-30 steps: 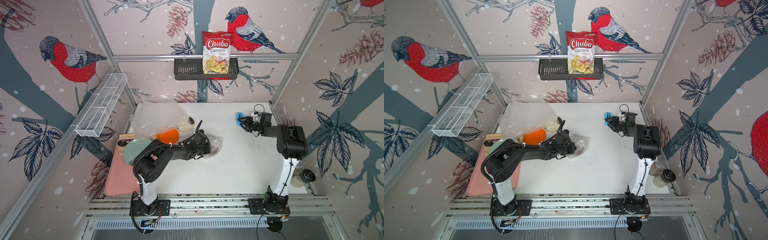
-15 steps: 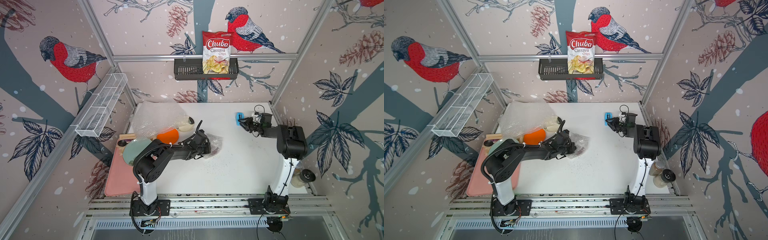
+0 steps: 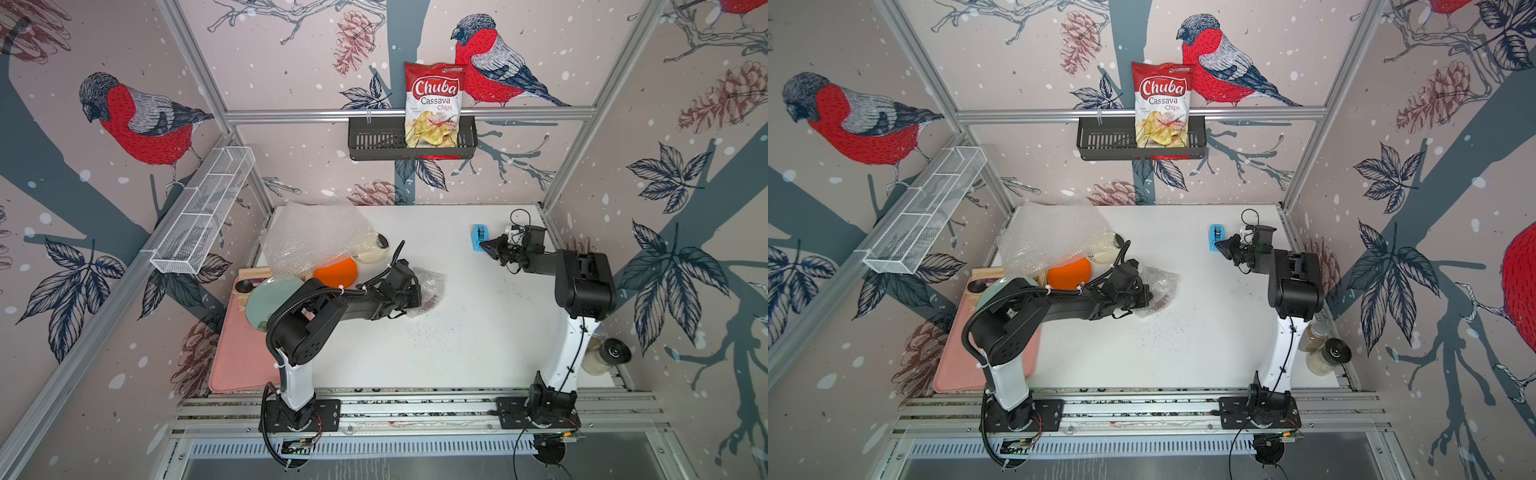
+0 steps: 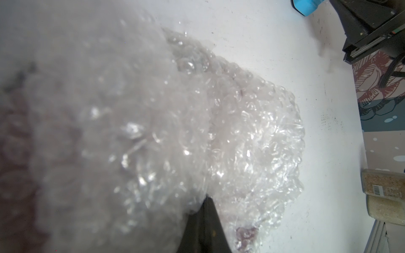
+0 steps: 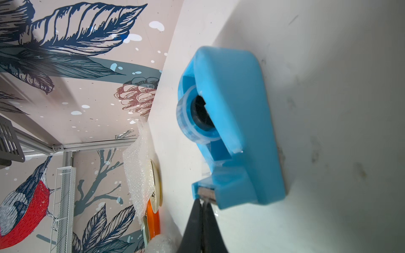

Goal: Wrap dinner plates in bubble wrap
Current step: Pull the tape from the tape cutter.

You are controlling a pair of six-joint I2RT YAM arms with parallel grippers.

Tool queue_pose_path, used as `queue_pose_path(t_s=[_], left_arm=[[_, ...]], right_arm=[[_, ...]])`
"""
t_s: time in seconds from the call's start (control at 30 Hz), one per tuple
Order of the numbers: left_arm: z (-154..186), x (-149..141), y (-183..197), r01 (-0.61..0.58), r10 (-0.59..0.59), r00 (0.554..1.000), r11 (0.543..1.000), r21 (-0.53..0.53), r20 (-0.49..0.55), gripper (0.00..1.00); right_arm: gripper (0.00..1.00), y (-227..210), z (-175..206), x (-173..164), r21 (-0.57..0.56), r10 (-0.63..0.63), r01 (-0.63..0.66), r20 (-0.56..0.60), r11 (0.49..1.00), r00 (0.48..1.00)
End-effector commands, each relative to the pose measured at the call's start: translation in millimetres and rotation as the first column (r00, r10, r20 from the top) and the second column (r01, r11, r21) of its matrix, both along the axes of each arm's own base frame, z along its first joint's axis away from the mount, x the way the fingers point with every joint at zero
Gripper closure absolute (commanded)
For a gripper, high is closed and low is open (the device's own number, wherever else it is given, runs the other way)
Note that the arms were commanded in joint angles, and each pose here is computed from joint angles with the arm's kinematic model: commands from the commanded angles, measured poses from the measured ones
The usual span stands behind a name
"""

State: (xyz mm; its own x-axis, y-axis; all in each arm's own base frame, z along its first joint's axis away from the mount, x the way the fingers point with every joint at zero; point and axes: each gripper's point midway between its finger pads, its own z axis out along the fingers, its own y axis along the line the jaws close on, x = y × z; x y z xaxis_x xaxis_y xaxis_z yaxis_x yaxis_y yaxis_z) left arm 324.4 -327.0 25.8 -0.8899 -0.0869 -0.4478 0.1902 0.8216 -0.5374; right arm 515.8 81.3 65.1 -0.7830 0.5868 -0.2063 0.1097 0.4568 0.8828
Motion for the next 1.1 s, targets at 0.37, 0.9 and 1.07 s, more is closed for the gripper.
queue_pose_path(t_s=[0.37,0.9,1.07], left_arm=[[-41,-20,40,-0.039,0.062,0.992,0.98,0.198,-0.112,1.0],[-42,-21,41,-0.047,0.069,0.991,0.98,0.194,-0.112,1.0],[-43,-21,41,-0.043,0.066,0.991,0.979,0.199,-0.115,1.0]], right_arm=[[1.0,-8,1,5,-0.011,-0.043,0.042,-0.13,0.999,0.991],[1.0,2,30,4,0.05,-0.012,0.021,-0.173,0.998,0.985],[1.0,13,25,4,0.088,0.028,-0.01,-0.202,0.996,0.979]])
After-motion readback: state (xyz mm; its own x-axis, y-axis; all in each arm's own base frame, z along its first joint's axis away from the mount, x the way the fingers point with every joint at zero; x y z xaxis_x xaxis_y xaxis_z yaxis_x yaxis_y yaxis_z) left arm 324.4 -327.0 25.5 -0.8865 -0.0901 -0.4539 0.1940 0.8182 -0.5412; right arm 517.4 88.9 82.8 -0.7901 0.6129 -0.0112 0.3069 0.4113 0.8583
